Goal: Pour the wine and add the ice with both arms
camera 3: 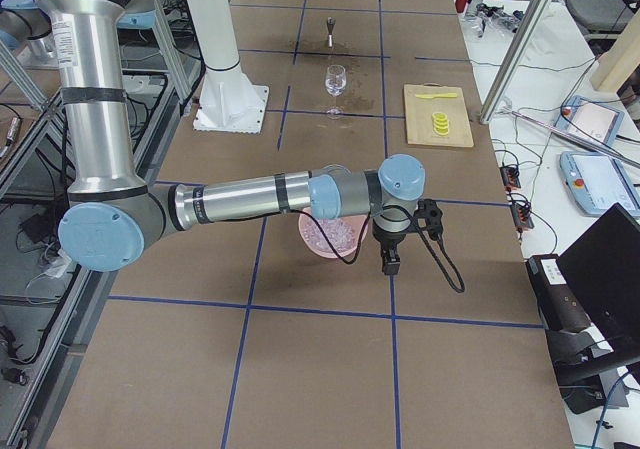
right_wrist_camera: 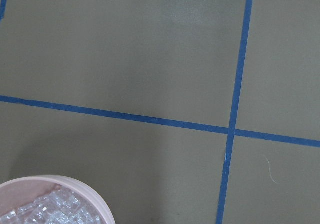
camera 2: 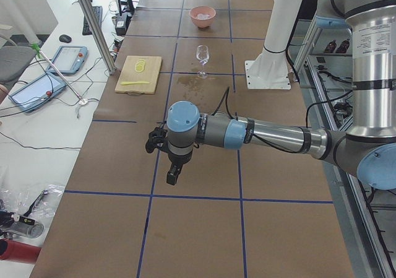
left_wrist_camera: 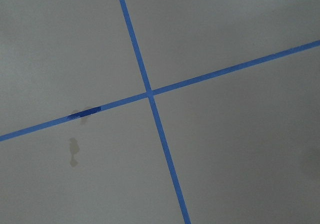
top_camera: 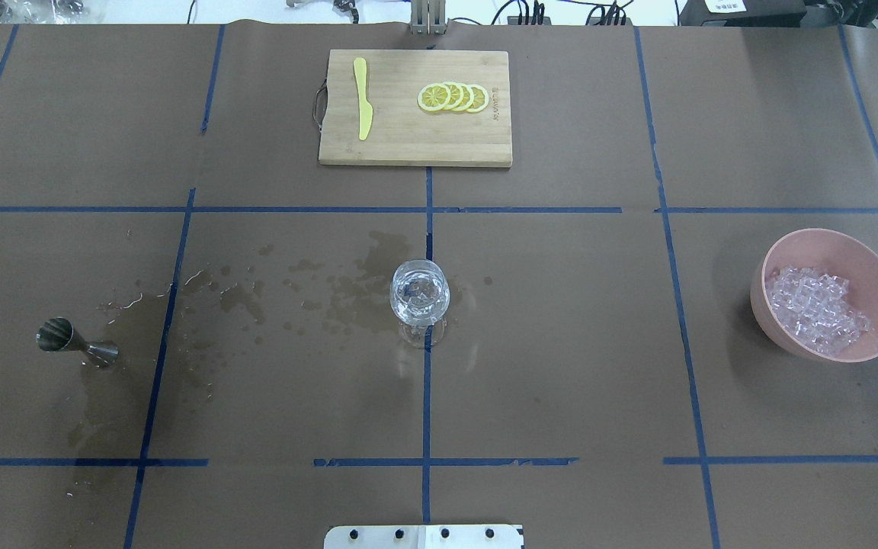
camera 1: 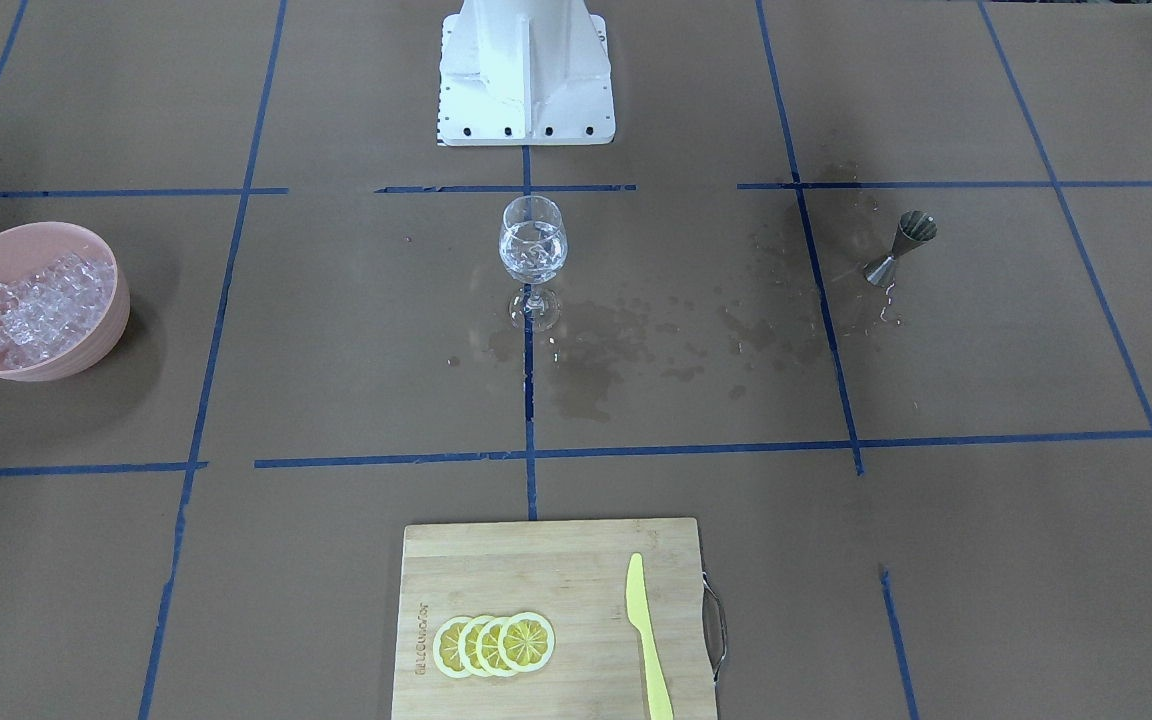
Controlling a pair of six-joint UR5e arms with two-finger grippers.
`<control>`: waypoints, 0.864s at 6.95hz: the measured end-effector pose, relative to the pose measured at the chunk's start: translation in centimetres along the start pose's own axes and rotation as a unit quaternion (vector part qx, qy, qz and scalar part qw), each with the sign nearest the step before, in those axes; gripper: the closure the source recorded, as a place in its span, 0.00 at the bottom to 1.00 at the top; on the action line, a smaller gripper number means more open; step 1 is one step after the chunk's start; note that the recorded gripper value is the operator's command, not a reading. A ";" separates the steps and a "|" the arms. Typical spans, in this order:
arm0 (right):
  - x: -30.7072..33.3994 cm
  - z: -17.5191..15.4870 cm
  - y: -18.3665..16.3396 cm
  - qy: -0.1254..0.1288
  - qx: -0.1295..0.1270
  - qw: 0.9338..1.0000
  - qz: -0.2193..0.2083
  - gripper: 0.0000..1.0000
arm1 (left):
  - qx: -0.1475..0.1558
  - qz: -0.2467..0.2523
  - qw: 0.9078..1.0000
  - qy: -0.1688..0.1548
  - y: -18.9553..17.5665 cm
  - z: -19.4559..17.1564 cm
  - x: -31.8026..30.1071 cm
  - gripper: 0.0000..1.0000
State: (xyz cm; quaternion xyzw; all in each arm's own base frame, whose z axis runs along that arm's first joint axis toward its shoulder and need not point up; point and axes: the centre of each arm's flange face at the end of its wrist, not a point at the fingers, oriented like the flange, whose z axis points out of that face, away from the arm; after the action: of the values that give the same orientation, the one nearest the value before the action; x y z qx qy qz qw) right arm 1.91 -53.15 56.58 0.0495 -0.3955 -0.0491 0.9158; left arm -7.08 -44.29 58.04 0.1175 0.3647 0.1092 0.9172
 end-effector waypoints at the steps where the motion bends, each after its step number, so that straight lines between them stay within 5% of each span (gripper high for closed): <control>1: -0.2 -0.3 0.4 0.002 0.003 1.000 -0.003 0.00 | 0.007 0.007 1.000 -0.002 0.3 0.5 -0.4 0.00; 6: 0.0 -0.1 1.9 0.011 0.001 1.000 0.000 0.00 | 0.009 0.014 1.000 -0.005 0.9 1.6 -1.1 0.00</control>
State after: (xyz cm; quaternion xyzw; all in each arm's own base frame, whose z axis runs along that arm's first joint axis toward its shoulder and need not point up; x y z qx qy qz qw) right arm 2.05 -51.23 56.76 0.0508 -0.3858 -0.0486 0.9199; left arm -6.86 -43.98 60.16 0.1316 0.3597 0.1186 0.9161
